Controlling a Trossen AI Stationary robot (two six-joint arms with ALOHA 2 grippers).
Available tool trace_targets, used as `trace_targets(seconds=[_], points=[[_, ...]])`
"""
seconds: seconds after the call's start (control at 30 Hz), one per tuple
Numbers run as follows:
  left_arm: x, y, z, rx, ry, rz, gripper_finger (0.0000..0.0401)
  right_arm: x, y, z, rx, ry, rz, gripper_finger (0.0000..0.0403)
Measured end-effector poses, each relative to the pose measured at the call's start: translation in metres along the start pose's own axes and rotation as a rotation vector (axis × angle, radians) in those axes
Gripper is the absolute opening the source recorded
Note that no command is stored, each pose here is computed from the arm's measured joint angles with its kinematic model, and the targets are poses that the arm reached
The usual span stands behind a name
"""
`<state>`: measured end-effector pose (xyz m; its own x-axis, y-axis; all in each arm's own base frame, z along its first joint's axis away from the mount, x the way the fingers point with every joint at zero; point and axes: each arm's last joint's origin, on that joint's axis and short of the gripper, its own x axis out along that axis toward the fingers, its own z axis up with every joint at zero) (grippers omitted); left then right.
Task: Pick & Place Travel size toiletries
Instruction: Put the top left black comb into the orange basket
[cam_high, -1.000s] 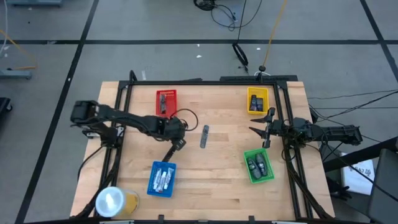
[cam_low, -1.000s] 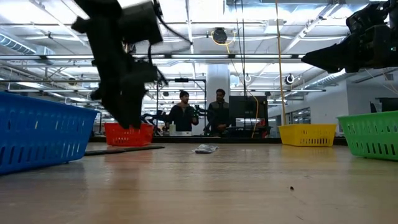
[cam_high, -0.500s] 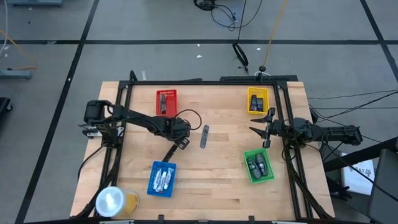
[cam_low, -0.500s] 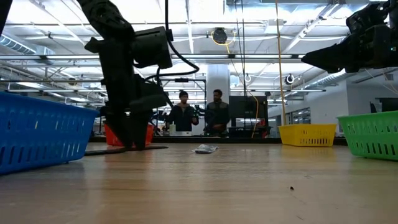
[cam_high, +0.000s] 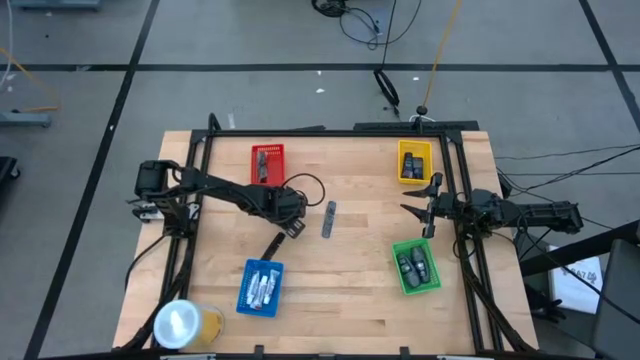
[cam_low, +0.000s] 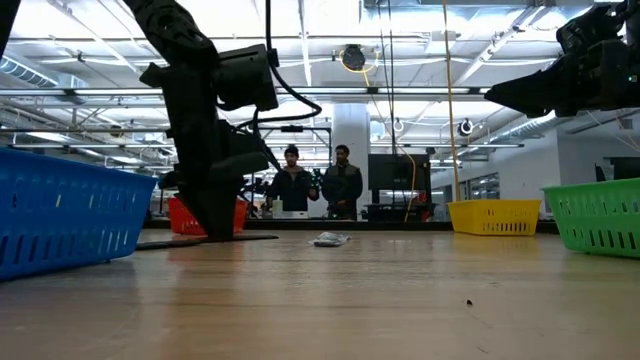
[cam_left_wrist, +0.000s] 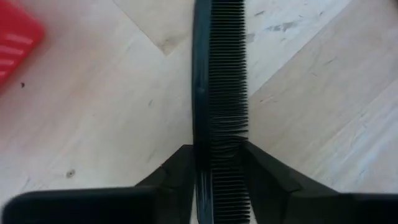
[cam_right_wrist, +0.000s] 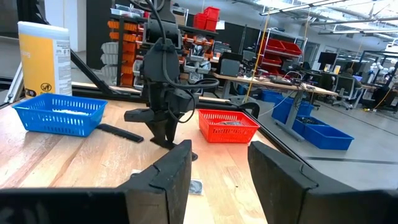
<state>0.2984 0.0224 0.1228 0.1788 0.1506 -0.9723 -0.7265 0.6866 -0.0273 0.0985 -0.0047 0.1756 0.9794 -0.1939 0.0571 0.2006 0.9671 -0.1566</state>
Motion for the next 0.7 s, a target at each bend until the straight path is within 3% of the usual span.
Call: trace_targets(seconds=[0.3,0.7], points=[[0.0003,0.001,0.0008,0.025,0.0,0.0,0.0009,0.0,0.0,0.0,0.0,0.0,0.0,0.0151],[-0.0023,0.0035,0.0019,0.046,-0.005,-0.001,0.0,0.0,0.0,0.0,0.0,0.0,0.0,0.0151]])
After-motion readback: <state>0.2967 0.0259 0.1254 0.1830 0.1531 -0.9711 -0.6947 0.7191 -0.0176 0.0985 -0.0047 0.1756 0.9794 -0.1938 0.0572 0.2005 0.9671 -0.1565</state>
